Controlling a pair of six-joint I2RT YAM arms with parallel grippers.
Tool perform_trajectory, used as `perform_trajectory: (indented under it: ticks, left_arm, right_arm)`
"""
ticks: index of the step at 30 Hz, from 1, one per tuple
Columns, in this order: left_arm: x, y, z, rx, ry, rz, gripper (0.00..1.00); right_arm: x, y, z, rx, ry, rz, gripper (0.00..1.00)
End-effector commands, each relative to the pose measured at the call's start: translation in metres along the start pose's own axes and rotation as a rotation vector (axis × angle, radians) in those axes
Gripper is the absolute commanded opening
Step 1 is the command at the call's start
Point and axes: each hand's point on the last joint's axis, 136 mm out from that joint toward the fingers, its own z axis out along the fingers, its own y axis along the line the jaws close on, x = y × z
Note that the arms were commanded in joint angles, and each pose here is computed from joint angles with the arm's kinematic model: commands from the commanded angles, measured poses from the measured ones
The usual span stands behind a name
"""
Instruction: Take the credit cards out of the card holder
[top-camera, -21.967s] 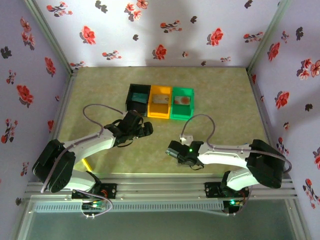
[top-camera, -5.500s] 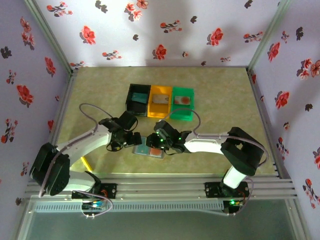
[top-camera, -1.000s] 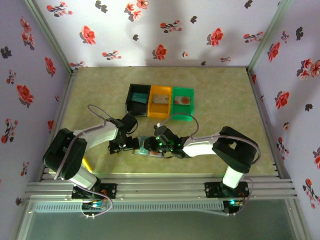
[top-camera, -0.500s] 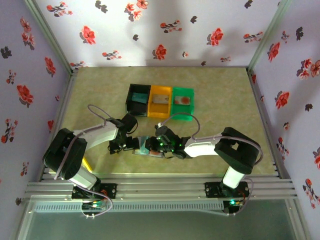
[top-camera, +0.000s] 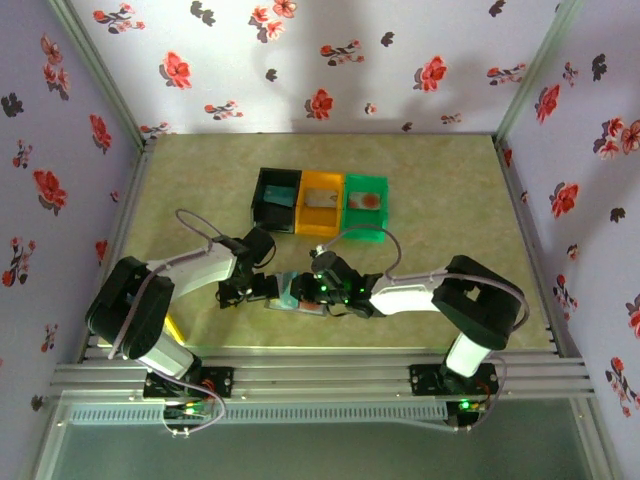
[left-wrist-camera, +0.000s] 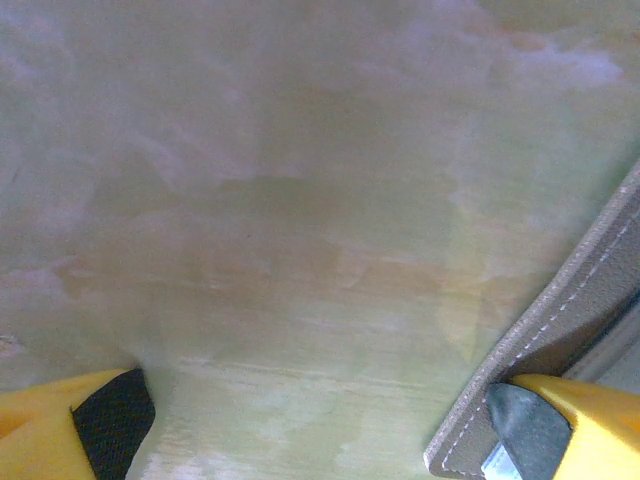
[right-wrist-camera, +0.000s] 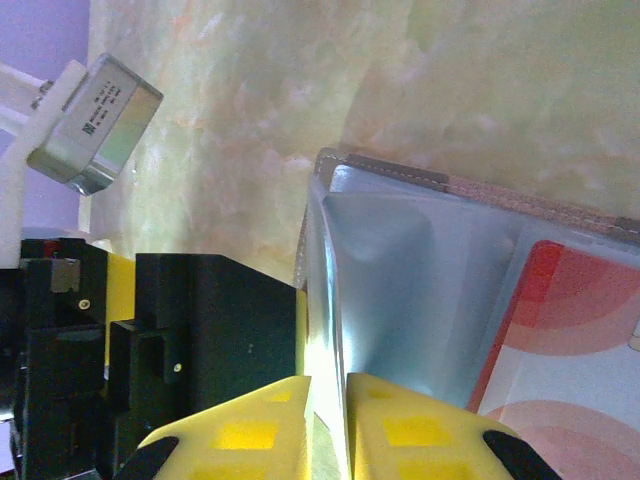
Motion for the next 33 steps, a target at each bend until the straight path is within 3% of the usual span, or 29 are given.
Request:
perform_trajectory:
  ticks: [1, 31, 33]
  left_arm:
    - [0.0383, 0.0033, 0.0553, 0.001, 0.153, -0.005, 0.95]
    - [0.039, 0.0, 0.0568, 0.008, 0.157, -0.001, 0.95]
    - [0.0392, 0.0004, 0.0572, 0.008, 0.158, -0.002, 0.95]
  right_arm:
    - [0.0017, -0.0011, -0.0059, 0.006, -0.01, -0.024, 0.18]
    - [-0.0016, -0.0042, -0.013, 0.026, -0.014, -0.03, 0.16]
    - [-0.0019, -0.0046, -0.0139, 0.028, -0.014, -0.032, 0.11]
